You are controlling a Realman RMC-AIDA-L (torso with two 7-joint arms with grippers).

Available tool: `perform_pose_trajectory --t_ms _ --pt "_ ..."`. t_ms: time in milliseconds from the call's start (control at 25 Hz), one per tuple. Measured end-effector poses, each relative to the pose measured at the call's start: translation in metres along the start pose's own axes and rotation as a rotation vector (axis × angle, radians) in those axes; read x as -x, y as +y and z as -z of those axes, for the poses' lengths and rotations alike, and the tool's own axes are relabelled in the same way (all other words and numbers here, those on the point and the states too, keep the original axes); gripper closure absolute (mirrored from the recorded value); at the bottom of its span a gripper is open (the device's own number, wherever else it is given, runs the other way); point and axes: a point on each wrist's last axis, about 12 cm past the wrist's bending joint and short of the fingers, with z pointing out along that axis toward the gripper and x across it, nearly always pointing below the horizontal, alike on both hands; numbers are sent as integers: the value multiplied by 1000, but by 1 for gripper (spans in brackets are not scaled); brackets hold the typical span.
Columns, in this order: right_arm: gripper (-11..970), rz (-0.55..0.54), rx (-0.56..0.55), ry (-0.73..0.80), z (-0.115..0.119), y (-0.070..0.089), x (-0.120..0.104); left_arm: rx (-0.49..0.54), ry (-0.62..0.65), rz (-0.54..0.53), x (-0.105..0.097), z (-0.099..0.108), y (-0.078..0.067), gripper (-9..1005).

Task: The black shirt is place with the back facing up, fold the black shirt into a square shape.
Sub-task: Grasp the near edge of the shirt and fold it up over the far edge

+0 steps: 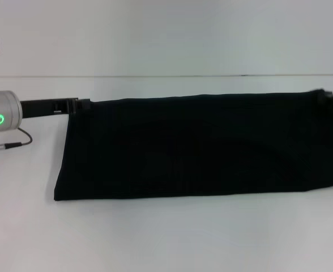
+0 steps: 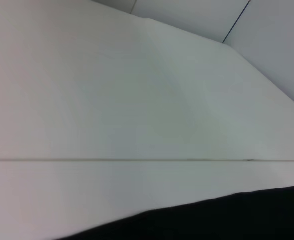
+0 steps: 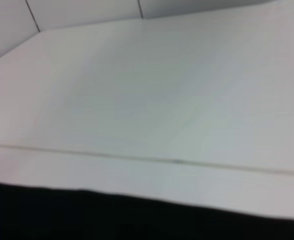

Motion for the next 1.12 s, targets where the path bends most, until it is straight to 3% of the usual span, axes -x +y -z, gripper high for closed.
perform_pose_trajectory --t_ms 440,760,1120 --pt "918 46 -51 -20 -8 0 43 35 -44 -40 28 -3 -2 996" --pt "917 59 -62 -23 -15 5 50 64 -68 -58 40 -6 -3 996" --pt "917 54 -39 -60 -7 6 72 79 -99 -68 53 2 -2 995"
